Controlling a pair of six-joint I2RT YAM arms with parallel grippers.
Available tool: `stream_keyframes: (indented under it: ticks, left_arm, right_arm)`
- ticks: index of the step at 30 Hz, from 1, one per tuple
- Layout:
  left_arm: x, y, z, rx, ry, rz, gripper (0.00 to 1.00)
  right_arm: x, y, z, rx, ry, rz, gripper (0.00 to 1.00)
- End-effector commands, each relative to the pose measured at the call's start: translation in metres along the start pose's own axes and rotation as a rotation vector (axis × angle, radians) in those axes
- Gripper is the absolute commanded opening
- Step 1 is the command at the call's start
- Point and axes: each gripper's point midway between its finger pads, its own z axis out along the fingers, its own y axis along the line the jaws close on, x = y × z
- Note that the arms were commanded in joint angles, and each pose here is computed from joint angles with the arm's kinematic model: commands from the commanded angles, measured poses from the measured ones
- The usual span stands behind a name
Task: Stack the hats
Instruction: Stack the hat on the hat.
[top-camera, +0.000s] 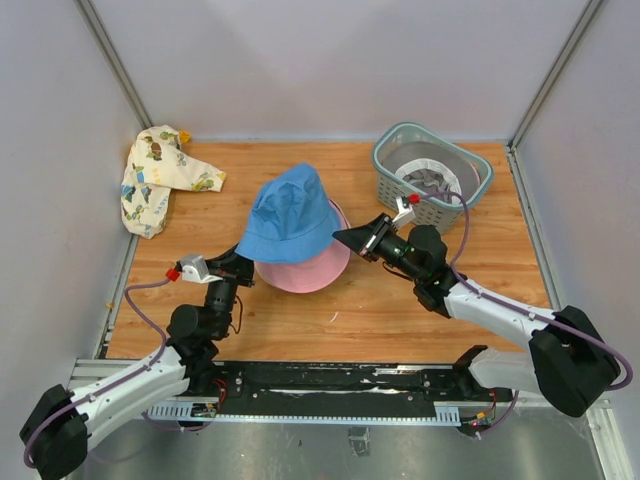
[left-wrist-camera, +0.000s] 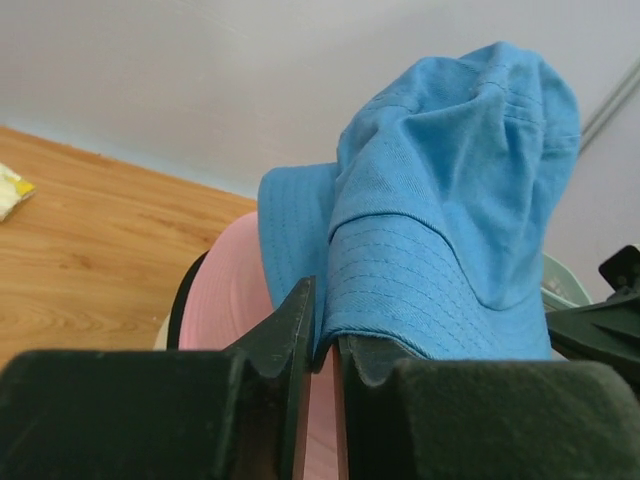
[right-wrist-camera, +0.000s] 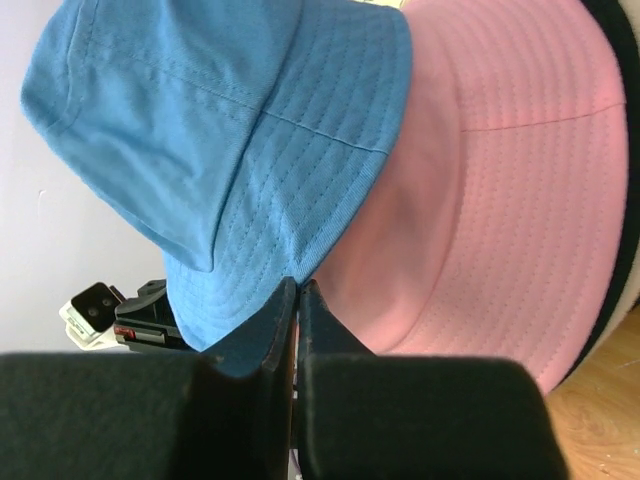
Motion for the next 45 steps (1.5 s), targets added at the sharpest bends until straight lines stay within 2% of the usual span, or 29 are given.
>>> stream_keyframes:
  ticks: [1,8,17,28,35,41,45]
  left_arm:
    - [0.068,0.066,-0.044,-0.186,0.150,0.084,0.18]
    - [0.072,0.080,-0.046,-0.319,0.149,-0.036,0.32]
    - [0.083,0.087,-0.050,-0.479,0.204,-0.204,0.43]
    - [0.060,0.062,-0.039,-0.401,0.128,-0.444,0.63]
    - [0.023,0.046,-0.026,-0.355,0.057,-0.477,0.80]
    - [0.011,0.035,-0.017,-0.342,0.071,-0.466,0.83]
    - [0.006,0.046,-0.017,-0.482,0.139,-0.452,0.83]
  right_arm:
    - [-0.010,-0.007,-0.007,-0.006,-0.026,0.001,0.01]
    - [-0.012,-0.014,-0.010,0.001,-0.019,-0.007,0.00]
    - [-0.009,-0.023,-0.008,0.007,0.012,-0.029,0.01]
    - [-0.003,-0.033,-0.003,0.047,0.078,-0.137,0.01]
    - [-0.009,-0.040,-0.005,0.087,0.085,-0.204,0.00]
    - [-0.012,-0.038,-0.003,0.096,0.099,-0.232,0.01]
    - [-0.014,-0.038,-0.002,0.101,0.103,-0.248,0.01]
